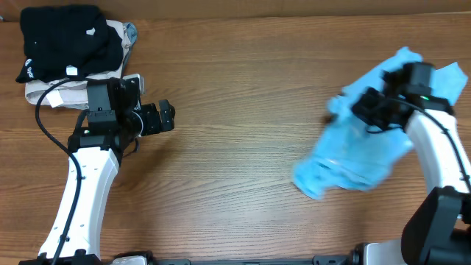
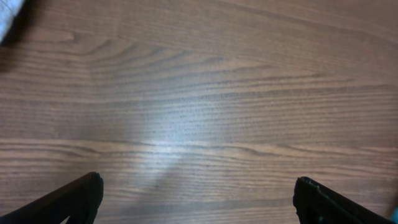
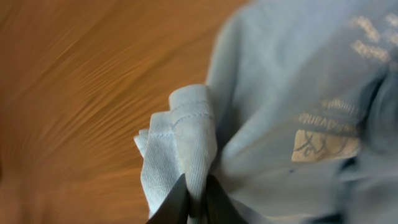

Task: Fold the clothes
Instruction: 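Drag the blue T-shirt with the right gripper toward table center, then reach the left gripper to the shirt's near edge and grasp it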

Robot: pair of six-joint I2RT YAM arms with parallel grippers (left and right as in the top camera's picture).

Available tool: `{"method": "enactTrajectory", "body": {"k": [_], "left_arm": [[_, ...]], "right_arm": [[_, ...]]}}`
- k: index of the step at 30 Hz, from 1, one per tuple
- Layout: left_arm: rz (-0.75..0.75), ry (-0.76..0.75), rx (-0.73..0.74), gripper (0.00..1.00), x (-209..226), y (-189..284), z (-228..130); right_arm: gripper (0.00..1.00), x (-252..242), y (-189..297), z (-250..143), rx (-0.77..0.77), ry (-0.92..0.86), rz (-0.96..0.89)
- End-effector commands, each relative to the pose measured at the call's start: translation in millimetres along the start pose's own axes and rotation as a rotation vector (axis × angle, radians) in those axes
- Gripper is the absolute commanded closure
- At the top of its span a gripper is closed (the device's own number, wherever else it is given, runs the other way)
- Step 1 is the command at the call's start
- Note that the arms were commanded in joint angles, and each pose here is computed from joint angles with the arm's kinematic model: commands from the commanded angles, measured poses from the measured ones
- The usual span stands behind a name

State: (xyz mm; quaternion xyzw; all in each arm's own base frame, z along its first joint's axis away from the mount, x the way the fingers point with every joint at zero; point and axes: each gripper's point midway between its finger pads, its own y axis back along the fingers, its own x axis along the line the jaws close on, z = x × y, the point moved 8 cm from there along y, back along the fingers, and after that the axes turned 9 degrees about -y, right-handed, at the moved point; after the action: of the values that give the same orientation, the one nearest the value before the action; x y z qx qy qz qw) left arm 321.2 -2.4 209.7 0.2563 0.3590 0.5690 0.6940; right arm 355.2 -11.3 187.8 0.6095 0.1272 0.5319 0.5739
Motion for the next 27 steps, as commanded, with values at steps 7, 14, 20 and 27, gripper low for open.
{"method": "enactTrajectory", "body": {"k": [7, 14, 20, 27], "left_arm": [[0.041, -0.024, -0.110, 0.00, 9, 21, 35], [-0.047, -0.054, -0.195, 0.04, 2, 54, 66], [-0.266, -0.182, -0.174, 0.09, -41, 62, 68], [-0.325, -0.454, -0.050, 0.12, -109, 44, 40]], "right_arm": [[0.84, 103, -16, -80, 0.151, 0.277, 0.142], [0.63, 124, -18, -93, 0.141, 0.334, 0.186], [0.52, 98, 3, -46, 0.068, 0.230, 0.138], [0.41, 25, 35, 15, -0.043, 0.040, 0.041]]}}
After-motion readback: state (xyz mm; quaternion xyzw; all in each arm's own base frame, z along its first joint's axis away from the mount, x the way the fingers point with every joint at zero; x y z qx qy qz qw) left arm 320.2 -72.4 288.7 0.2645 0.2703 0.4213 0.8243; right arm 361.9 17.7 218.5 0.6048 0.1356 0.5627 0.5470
